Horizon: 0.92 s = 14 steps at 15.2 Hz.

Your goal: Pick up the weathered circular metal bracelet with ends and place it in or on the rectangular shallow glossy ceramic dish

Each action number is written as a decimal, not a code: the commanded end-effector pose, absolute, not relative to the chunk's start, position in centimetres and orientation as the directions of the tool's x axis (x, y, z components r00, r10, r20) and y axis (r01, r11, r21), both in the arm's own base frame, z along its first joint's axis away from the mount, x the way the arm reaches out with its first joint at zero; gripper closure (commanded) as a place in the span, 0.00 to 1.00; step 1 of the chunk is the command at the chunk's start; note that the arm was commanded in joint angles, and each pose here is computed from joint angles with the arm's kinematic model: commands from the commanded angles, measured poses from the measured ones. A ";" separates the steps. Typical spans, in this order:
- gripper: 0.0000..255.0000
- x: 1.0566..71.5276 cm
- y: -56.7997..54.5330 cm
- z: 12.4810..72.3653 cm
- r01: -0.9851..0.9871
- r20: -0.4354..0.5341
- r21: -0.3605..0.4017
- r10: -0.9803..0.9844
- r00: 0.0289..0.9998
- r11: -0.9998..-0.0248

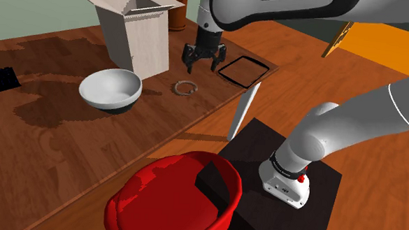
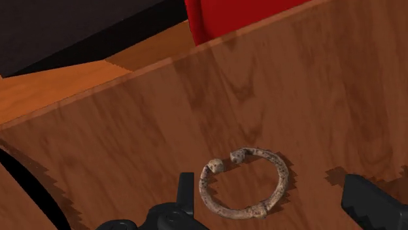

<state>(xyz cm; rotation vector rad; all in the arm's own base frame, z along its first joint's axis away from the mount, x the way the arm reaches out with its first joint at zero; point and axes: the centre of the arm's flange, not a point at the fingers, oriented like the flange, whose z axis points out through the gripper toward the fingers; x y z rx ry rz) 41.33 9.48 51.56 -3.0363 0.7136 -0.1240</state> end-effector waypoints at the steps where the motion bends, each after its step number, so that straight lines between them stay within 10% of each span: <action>1: 0.00 43.4 10.3 51.0 -0.495 0.108 -0.044 -0.497 0.861 -0.867; 14: 0.00 52.7 11.8 47.3 -0.667 0.237 -0.074 -0.663 0.710 -0.741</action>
